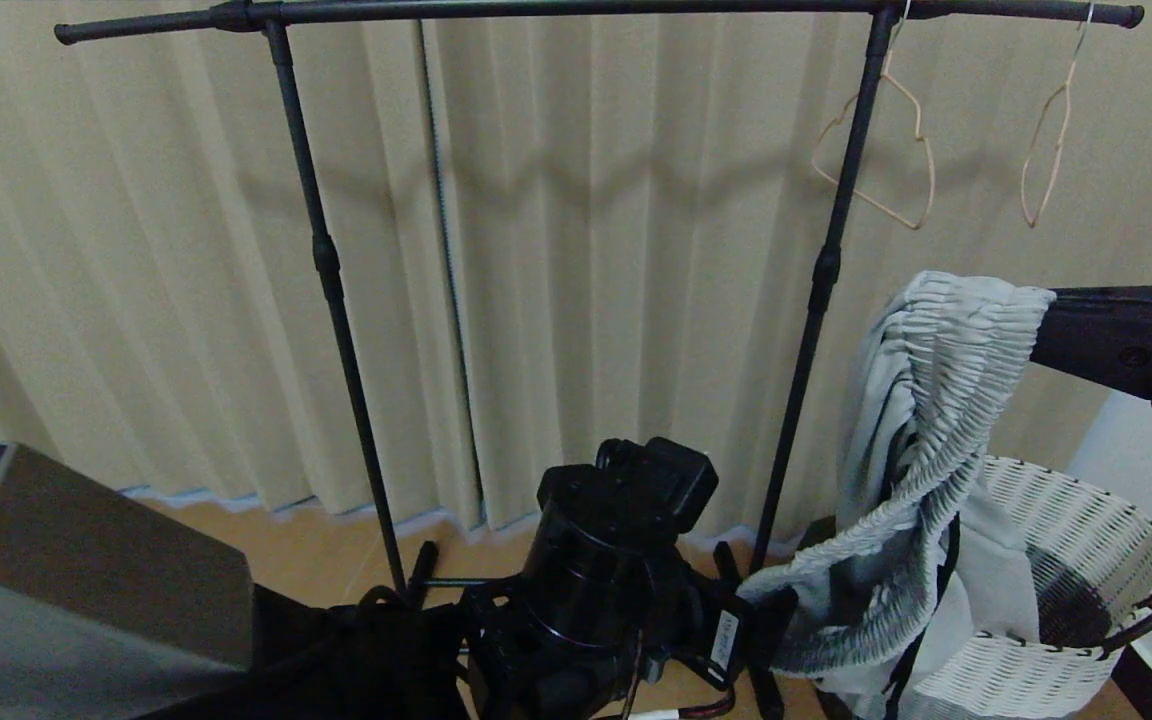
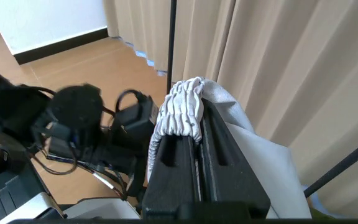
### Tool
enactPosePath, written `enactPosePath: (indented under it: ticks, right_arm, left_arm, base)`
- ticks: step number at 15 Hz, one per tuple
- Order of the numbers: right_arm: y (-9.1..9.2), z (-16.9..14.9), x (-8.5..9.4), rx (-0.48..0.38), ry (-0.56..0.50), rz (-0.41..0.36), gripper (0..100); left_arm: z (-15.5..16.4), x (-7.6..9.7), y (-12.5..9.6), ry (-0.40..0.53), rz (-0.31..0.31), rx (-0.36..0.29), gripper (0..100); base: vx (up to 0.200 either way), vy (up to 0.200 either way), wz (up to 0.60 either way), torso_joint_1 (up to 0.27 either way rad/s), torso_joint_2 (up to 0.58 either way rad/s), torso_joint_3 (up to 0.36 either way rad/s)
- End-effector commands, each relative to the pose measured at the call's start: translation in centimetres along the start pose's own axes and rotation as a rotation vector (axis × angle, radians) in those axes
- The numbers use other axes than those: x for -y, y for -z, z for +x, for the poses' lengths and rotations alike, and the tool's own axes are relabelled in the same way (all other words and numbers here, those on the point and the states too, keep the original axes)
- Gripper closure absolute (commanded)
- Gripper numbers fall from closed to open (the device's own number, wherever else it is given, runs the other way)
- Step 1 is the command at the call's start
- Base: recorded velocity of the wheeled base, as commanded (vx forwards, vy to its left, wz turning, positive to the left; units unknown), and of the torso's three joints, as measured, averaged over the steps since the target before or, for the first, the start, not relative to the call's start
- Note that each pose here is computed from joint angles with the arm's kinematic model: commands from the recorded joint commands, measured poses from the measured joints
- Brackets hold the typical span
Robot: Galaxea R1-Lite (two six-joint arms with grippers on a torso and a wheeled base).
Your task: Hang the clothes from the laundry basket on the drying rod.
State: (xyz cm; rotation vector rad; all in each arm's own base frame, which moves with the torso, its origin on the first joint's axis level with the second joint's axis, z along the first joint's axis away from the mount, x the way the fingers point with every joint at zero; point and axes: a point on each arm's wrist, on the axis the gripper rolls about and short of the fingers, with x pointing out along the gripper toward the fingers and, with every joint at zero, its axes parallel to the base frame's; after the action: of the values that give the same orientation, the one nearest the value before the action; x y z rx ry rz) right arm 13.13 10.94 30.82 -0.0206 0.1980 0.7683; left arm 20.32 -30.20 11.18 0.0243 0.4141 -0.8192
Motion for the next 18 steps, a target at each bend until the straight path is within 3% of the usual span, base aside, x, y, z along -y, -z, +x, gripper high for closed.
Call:
enactPosePath:
  ticks: [1, 3, 4, 7, 10, 12, 13, 14, 15, 18]
  right_arm:
    - [-0.1, -0.6, -0.1, 0.014, 0.001, -0.002, 100]
    - [0.0, -0.5, 0.0, 0.009, 0.001, -0.003, 100]
    - [0.0, -0.5, 0.0, 0.009, 0.001, -0.003, 100]
    - [0.3, -0.3, 0.0, -0.003, 0.006, -0.001, 100]
    - [1.0, 0.3, 0.2, -0.035, 0.013, 0.001, 100]
    - [1.0, 1.1, 0.3, -0.051, 0.012, 0.001, 100]
    - [1.0, 1.1, 0.3, -0.051, 0.012, 0.001, 100]
    - [0.6, 1.9, 0.3, -0.036, 0.01, -0.007, 100]
    - [0.1, 2.8, 0.4, -0.006, 0.007, -0.016, 100]
    - [-1.0, 4.4, 0.5, 0.055, 0.006, -0.054, 100]
  left_arm:
    - [0.5, -0.7, 1.0, -0.021, -0.001, -0.037, 0]
    - [0.3, -0.8, 1.5, -0.024, 0.001, -0.052, 0]
    - [0.2, -0.8, 1.7, -0.024, 0.002, -0.058, 100]
    - [-1.3, -0.7, 0.8, -0.065, 0.005, -0.017, 100]
    - [-6.2, -0.1, 0.4, -0.08, 0.021, 0.047, 100]
    - [-10.0, -0.2, -1.7, -0.056, 0.005, 0.149, 100]
    - [-10.0, -0.2, -1.7, -0.056, 0.005, 0.149, 100]
    - [-13.4, -0.3, -4.0, -0.044, 0.003, 0.243, 100]
    - [-15.8, -0.7, -5.5, -0.051, 0.015, 0.268, 100]
    - [-20.2, -2.6, -7.8, -0.128, 0.004, 0.242, 100]
  base:
    - [0.0, 0.0, 0.0, 0.0, 0.0, 0.0]
    - [0.0, 0.0, 0.0, 0.0, 0.0, 0.0]
    - [0.0, 0.0, 0.0, 0.0, 0.0, 0.0]
    - [0.0, 0.0, 0.0, 0.0, 0.0, 0.0]
    - [0.0, 0.0, 0.0, 0.0, 0.0, 0.0]
    - [0.0, 0.0, 0.0, 0.0, 0.0, 0.0]
    - [0.0, 0.0, 0.0, 0.0, 0.0, 0.0]
    - [0.0, 0.0, 0.0, 0.0, 0.0, 0.0]
    - [0.0, 0.0, 0.0, 0.0, 0.0, 0.0]
    - [0.0, 0.0, 0.0, 0.0, 0.0, 0.0]
